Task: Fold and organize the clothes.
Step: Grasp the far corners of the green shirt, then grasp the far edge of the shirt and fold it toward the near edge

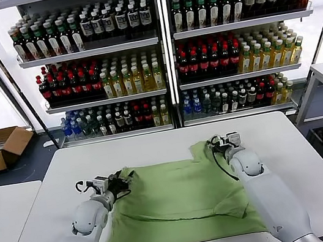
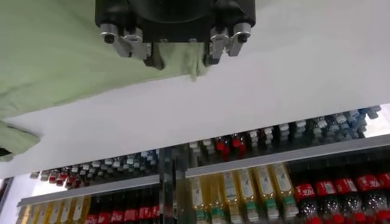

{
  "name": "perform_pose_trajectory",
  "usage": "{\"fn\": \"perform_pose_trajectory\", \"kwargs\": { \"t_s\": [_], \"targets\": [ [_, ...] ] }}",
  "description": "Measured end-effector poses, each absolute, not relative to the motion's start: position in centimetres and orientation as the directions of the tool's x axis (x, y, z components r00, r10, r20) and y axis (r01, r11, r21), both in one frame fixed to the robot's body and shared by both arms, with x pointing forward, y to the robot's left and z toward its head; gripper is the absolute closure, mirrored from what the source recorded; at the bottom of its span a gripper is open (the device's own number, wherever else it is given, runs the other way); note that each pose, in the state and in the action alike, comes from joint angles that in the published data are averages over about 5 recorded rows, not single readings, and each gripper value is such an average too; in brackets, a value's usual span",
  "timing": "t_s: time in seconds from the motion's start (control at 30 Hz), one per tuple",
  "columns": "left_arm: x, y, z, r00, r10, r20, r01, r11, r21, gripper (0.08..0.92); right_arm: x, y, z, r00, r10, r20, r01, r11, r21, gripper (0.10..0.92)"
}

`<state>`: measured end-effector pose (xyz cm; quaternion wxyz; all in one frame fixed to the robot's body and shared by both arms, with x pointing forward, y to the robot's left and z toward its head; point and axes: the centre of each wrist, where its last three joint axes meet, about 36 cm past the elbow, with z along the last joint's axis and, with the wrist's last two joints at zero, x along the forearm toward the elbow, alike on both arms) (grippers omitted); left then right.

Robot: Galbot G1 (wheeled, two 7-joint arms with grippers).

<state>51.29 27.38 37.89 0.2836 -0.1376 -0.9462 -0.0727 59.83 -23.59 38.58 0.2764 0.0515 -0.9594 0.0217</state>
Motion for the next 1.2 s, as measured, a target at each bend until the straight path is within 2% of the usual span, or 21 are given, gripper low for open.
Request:
{"fn": "perform_pose_trajectory", "kwargs": {
  "t_s": [0.3, 0.43, 0.97, 1.2],
  "targets": [
    [51.0, 27.3, 37.6, -0.806, 0.229, 0.545, 0.306, 0.951, 0.052, 0.824, 59.1, -23.8, 38.2, -0.848, -0.08, 0.524, -0.1, 0.995, -0.01, 0.834],
    [50.8, 27.2, 37.4, -0.815, 0.235, 0.529, 0.305, 0.951, 0.047, 0.904, 58.8, -23.9, 38.4, -0.856, -0.083, 0.51, -0.099, 0.995, -0.004, 0.91],
    [49.2, 27.7, 38.8, -0.885, 0.252, 0.392, 0.299, 0.952, 0.063, 0.914, 56.5, -23.0, 43.0, -0.924, -0.145, 0.352, -0.131, 0.989, 0.064, 0.915],
    [47.7, 28.1, 39.7, -0.902, 0.254, 0.349, 0.3, 0.95, 0.084, 0.914, 53.9, -23.2, 44.6, -0.943, -0.141, 0.303, -0.129, 0.99, 0.059, 0.915]
  ]
}}
